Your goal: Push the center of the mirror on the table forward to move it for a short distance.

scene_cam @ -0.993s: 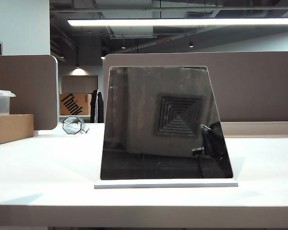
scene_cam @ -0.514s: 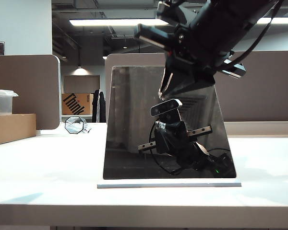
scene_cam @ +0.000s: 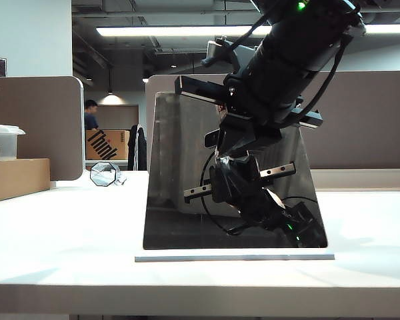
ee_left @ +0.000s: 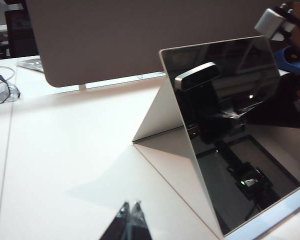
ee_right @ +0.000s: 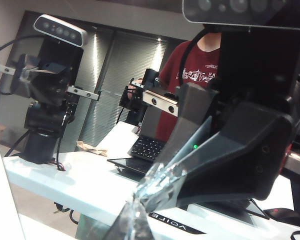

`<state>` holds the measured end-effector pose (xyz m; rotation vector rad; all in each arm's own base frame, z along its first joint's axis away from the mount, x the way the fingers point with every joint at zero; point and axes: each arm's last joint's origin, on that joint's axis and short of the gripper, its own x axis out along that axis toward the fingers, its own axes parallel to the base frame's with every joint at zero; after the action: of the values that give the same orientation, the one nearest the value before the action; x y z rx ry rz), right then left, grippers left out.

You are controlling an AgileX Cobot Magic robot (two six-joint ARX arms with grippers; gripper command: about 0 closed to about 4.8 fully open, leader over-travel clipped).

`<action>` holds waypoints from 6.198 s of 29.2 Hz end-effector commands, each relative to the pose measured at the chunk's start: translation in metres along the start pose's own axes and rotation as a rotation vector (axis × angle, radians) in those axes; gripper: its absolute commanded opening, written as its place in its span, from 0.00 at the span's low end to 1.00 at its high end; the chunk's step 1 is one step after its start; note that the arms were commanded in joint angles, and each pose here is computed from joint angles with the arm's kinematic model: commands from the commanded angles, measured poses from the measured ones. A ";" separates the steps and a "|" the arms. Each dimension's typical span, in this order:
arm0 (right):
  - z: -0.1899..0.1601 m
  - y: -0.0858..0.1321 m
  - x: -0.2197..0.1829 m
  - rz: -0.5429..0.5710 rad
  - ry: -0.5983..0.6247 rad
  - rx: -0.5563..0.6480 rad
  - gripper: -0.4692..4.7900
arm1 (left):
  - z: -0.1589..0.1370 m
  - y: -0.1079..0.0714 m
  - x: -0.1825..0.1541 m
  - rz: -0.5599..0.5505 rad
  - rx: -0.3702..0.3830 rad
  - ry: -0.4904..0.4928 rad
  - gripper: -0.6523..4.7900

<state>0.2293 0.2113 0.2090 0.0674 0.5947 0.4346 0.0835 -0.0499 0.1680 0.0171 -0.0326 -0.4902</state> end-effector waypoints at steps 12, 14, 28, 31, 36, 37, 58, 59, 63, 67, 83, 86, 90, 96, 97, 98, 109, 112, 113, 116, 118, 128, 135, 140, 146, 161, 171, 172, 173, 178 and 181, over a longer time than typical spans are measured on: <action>0.017 -0.018 0.024 -0.053 -0.024 0.026 0.08 | 0.000 0.002 0.000 0.019 0.001 -0.003 0.11; 0.022 -0.018 0.032 -0.060 -0.025 0.031 0.08 | 0.000 0.002 0.000 0.020 0.001 -0.004 0.11; 0.048 -0.027 0.092 -0.114 -0.016 0.029 0.08 | 0.000 0.002 0.000 0.019 0.001 -0.003 0.11; 0.051 -0.031 0.101 -0.124 -0.016 0.020 0.08 | 0.000 0.002 0.000 0.019 0.001 -0.003 0.11; 0.055 -0.038 0.116 -0.127 -0.014 0.022 0.08 | 0.000 0.002 0.000 0.019 0.001 -0.001 0.11; 0.058 -0.040 0.122 -0.133 -0.018 0.026 0.08 | 0.000 0.002 0.000 0.020 0.001 -0.002 0.11; 0.105 -0.083 0.178 -0.185 -0.115 -0.009 0.08 | 0.000 0.008 0.000 0.078 0.002 -0.002 0.11; 0.106 -0.085 0.181 -0.187 -0.119 -0.006 0.08 | 0.000 0.008 0.000 0.078 0.002 -0.002 0.11; 0.115 -0.093 0.192 -0.194 -0.140 -0.002 0.08 | 0.000 0.008 0.000 0.078 0.002 -0.002 0.11; 0.124 -0.103 0.201 -0.200 -0.166 -0.002 0.08 | 0.000 0.008 0.000 0.078 0.002 -0.002 0.11; 0.148 -0.149 0.235 -0.254 -0.221 -0.007 0.08 | 0.000 0.008 0.000 0.079 0.002 -0.003 0.11; 0.151 -0.157 0.241 -0.264 -0.233 -0.001 0.08 | 0.000 0.008 0.000 0.079 0.002 -0.003 0.11; 0.153 -0.162 0.247 -0.276 -0.253 0.002 0.08 | 0.000 0.008 0.000 0.079 0.002 -0.002 0.11; 0.160 -0.164 0.246 -0.277 -0.293 -0.020 0.08 | 0.000 0.008 0.000 0.079 0.002 -0.003 0.11; 0.161 -0.163 0.246 -0.277 -0.294 -0.020 0.08 | 0.000 0.008 0.000 0.079 0.002 -0.003 0.11; 0.162 -0.163 0.245 -0.277 -0.289 -0.020 0.08 | 0.000 0.008 0.000 0.079 0.002 -0.002 0.11; 0.162 -0.122 0.234 -0.234 -0.131 -0.043 0.08 | 0.000 0.008 0.000 0.078 0.002 -0.005 0.11; 0.166 -0.106 0.226 -0.217 -0.093 -0.055 0.08 | 0.000 0.008 0.000 0.078 0.002 -0.005 0.11; 0.168 -0.100 0.222 -0.211 -0.084 -0.060 0.08 | 0.000 0.008 0.000 0.078 0.002 -0.005 0.11; 0.176 -0.084 0.209 -0.200 -0.074 -0.073 0.08 | 0.000 0.008 0.000 0.078 0.002 -0.005 0.11; 0.181 -0.074 0.200 -0.208 -0.073 -0.080 0.08 | 0.000 0.008 0.000 0.079 0.002 -0.005 0.11; 0.219 -0.025 0.119 -0.170 -0.059 -0.110 0.08 | 0.000 0.023 -0.001 0.233 0.007 -0.002 0.11; 0.259 0.013 0.001 -0.100 -0.161 -0.130 0.08 | 0.000 0.032 -0.004 0.332 0.010 0.000 0.11; 0.272 0.036 -0.100 -0.075 -0.262 -0.151 0.08 | 0.000 0.038 -0.006 0.392 0.012 0.002 0.11; 0.260 0.055 -0.207 -0.044 -0.344 -0.194 0.08 | 0.000 0.039 -0.006 0.407 0.013 0.003 0.11; 0.179 0.013 -0.390 0.082 -0.332 -0.144 0.08 | 0.000 0.045 -0.009 0.476 0.015 0.004 0.11; 0.139 -0.023 -0.399 0.195 -0.362 -0.185 0.08 | 0.000 0.045 -0.009 0.474 0.015 0.004 0.11; 0.136 -0.025 -0.398 0.204 -0.359 -0.193 0.08 | 0.000 0.045 -0.009 0.474 0.015 0.005 0.11; 0.134 -0.028 -0.398 0.209 -0.359 -0.193 0.08 | 0.000 0.045 -0.009 0.475 0.015 0.005 0.11; 0.134 -0.038 -0.400 0.218 -0.362 -0.178 0.08 | 0.000 0.045 -0.009 0.474 0.015 0.004 0.11; 0.134 -0.040 -0.400 0.215 -0.364 -0.176 0.08 | 0.000 0.045 -0.009 0.474 0.015 0.004 0.11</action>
<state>0.0224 0.0175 0.5225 0.0221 0.1911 0.6666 0.0971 -0.0057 0.1680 0.0242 -0.0270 -0.0111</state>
